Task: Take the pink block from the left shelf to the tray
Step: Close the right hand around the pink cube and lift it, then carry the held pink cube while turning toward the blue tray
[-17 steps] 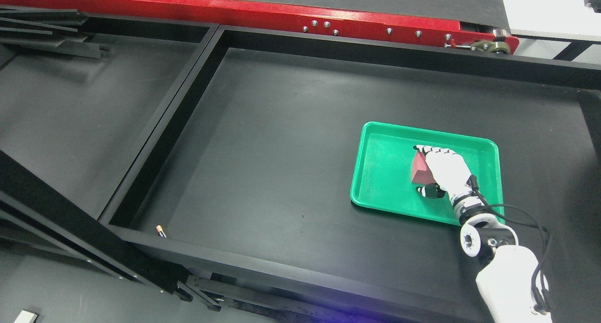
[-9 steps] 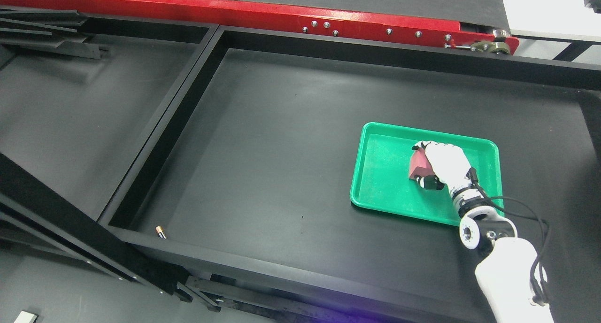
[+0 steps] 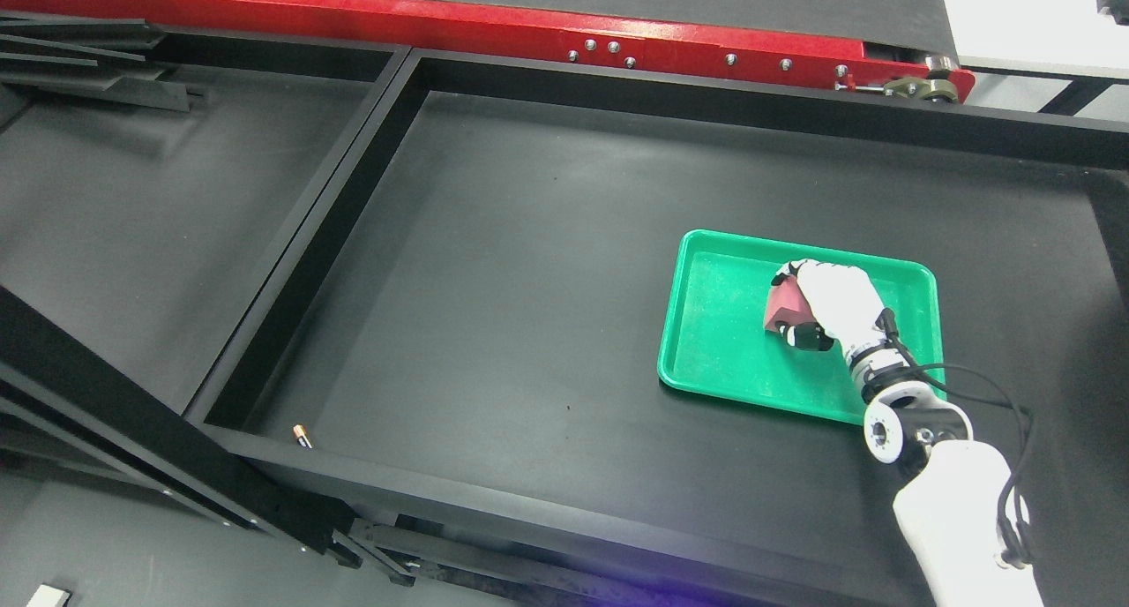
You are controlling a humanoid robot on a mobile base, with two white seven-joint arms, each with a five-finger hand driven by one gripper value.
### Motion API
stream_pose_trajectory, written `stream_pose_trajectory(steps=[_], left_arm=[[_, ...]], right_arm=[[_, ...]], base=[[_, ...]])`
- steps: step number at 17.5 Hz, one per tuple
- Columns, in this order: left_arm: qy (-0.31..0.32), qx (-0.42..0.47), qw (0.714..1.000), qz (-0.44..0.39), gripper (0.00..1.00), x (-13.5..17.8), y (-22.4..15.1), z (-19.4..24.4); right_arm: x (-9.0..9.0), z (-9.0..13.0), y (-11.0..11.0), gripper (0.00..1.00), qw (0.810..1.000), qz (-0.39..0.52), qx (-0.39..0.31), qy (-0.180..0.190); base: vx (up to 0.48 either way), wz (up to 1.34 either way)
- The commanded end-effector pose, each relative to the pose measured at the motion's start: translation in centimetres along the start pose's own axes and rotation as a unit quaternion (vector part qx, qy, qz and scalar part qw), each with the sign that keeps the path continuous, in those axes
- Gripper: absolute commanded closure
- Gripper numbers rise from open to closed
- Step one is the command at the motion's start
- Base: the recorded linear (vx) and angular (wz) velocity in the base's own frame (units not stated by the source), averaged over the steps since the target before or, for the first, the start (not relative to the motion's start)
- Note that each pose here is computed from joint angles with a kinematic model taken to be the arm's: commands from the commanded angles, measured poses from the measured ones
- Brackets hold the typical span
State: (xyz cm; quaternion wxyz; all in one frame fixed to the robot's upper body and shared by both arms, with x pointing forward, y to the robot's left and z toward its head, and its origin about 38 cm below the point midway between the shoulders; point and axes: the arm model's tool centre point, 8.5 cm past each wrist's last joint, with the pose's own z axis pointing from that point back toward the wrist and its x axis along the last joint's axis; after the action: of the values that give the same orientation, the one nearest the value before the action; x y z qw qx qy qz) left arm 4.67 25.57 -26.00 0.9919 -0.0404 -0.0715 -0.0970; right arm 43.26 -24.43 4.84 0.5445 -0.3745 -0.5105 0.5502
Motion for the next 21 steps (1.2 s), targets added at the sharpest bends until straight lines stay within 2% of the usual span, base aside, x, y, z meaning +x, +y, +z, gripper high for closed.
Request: stream_pose_trajectory(steps=[1, 4, 8, 11, 16, 18, 21], left_arm=[[-0.007, 0.007, 1.000, -0.002, 0.00, 0.4, 1.0, 0.1], [-0.007, 0.007, 1.000, -0.002, 0.00, 0.4, 1.0, 0.1], [-0.007, 0.007, 1.000, -0.002, 0.00, 0.4, 1.0, 0.1], [-0.007, 0.007, 1.000, -0.002, 0.00, 0.4, 1.0, 0.1], [-0.007, 0.007, 1.000, -0.002, 0.00, 0.4, 1.0, 0.1], [-0.006, 0.007, 1.000, -0.002, 0.00, 0.4, 1.0, 0.1], [-0.007, 0.007, 1.000, -0.002, 0.00, 0.4, 1.0, 0.1]], right_arm=[[1.2, -4.7, -15.5, 0.96, 0.988, -0.001, -0.152, -0.025], [0.2, -3.6, -15.6, 0.95, 0.984, -0.050, -0.167, -0.029], [-1.7, -0.7, -16.3, 0.95, 0.966, -0.110, -0.228, -0.051], [-2.6, 1.9, -15.7, 0.94, 0.944, -0.158, -0.279, -0.084], [-5.0, 6.6, -14.7, 0.94, 0.899, -0.220, -0.367, -0.093], [-5.2, 7.6, -13.9, 0.94, 0.896, -0.231, -0.368, -0.092], [-5.2, 9.4, -11.3, 0.95, 0.905, -0.233, -0.346, -0.082]], base=[[0.000, 0.00], [-0.003, 0.00], [-0.015, 0.00], [-0.028, 0.00], [-0.053, 0.00], [-0.094, 0.00], [-0.114, 0.01]])
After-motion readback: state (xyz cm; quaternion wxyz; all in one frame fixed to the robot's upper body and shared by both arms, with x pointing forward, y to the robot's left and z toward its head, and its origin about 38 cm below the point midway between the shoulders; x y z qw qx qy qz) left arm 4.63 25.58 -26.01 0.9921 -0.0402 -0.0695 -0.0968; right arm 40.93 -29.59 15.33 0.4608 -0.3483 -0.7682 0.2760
